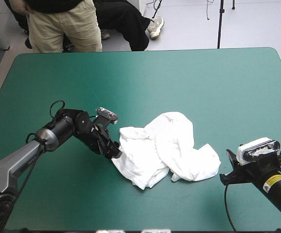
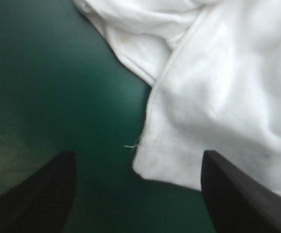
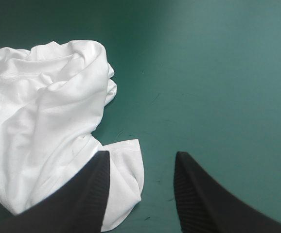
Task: Fold the cloth
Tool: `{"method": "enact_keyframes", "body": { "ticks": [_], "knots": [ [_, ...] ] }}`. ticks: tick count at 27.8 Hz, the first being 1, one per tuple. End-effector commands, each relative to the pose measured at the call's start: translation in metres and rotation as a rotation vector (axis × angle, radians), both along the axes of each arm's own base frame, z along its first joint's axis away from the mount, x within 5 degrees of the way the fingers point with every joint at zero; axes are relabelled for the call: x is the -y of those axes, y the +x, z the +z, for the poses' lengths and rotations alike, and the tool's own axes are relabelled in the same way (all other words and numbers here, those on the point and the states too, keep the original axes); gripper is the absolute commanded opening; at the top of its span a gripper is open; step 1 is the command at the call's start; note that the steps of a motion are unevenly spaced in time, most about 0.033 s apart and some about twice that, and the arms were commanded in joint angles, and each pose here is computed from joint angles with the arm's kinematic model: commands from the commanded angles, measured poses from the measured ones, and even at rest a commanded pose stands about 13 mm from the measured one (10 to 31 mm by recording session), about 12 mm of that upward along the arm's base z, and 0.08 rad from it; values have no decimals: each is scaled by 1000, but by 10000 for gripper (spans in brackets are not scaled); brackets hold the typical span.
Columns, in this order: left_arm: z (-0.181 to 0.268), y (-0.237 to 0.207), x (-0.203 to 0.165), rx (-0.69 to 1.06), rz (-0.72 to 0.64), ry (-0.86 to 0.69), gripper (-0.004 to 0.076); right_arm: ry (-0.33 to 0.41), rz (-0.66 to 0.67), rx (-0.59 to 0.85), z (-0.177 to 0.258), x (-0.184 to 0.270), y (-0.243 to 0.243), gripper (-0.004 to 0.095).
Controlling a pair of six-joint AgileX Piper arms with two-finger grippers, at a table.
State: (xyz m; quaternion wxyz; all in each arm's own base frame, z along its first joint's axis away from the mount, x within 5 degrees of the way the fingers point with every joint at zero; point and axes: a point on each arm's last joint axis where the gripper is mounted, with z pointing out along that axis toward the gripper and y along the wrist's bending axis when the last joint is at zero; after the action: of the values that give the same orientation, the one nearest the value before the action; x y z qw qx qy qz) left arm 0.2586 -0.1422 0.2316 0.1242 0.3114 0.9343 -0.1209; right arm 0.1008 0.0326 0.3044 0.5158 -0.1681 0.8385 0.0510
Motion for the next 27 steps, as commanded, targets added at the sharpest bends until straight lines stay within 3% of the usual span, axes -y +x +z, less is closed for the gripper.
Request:
{"method": "enact_keyframes", "body": {
  "ticks": [1, 5, 10, 14, 18, 24, 27],
  "knots": [
    [0, 5, 5, -1, 4, -25, 505, 27, 3, 109, 18, -1, 3, 400],
    [-15, 7, 13, -50, -13, -18, 459, 31, 4, 122, 19, -1, 3, 400],
    [-28, -6, 37, -70, -156, 35, 385, 37, 7, 143, 21, -1, 4, 400],
    [-32, -12, 41, -94, -173, 80, 225, 37, 7, 143, 21, -1, 4, 400],
    [-34, -10, 38, -80, -176, 128, -9, 37, 7, 143, 21, -1, 4, 400],
    [-34, -9, 35, -62, -168, 167, -17, 55, -23, 69, 16, -1, 5, 401],
    [-34, -9, 35, -63, -166, 167, -17, -30, -49, -116, 8, -4, 19, 432]
  ]
}}
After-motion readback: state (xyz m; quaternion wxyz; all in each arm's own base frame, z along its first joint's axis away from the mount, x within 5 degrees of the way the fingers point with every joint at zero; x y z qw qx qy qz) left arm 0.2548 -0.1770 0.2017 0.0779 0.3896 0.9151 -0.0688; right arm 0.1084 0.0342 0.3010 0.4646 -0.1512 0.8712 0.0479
